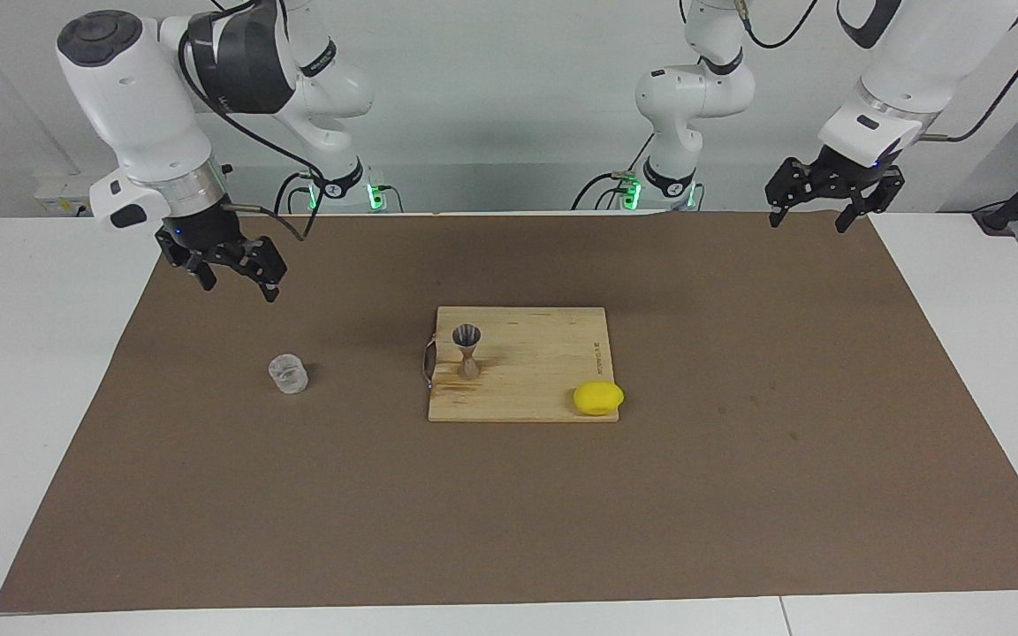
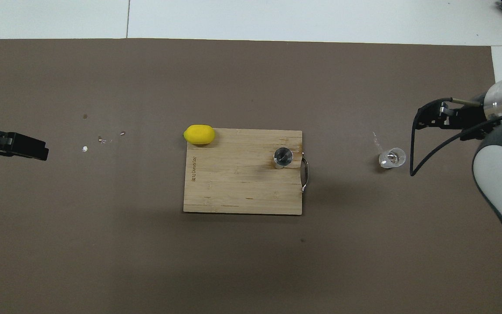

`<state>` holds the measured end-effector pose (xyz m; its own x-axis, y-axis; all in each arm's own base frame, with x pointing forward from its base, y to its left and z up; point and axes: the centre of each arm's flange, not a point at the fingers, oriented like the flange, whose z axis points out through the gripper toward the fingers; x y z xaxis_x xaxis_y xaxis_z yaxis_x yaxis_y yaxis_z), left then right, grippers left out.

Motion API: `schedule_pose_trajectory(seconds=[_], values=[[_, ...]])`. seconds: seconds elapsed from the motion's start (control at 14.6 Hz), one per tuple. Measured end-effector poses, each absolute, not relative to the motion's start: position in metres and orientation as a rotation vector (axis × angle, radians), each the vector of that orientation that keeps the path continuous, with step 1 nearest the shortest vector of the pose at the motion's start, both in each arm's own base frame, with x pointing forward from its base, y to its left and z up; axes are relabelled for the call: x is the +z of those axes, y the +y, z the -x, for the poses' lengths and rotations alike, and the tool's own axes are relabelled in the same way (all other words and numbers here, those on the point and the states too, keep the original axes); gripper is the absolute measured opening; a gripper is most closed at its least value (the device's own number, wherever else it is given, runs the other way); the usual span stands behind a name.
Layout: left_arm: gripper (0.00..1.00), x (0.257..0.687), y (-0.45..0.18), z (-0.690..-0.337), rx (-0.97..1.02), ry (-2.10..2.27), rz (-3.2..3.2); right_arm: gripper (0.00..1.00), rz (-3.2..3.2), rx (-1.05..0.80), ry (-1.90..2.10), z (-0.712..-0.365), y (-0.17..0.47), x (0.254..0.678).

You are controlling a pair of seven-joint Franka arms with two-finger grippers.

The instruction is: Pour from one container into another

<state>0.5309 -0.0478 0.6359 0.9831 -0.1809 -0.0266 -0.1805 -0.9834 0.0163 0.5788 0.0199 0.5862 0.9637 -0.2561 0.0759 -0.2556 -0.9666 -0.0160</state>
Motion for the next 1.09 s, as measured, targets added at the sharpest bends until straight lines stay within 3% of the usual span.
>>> schedule_pose_trajectory(seconds=[1.09], values=[[1.00,0.636,-0.048,-0.531,-0.044,-0.284,-3.115,1.00,3.149,0.025,0.191,-0.554,0.023,0.588]])
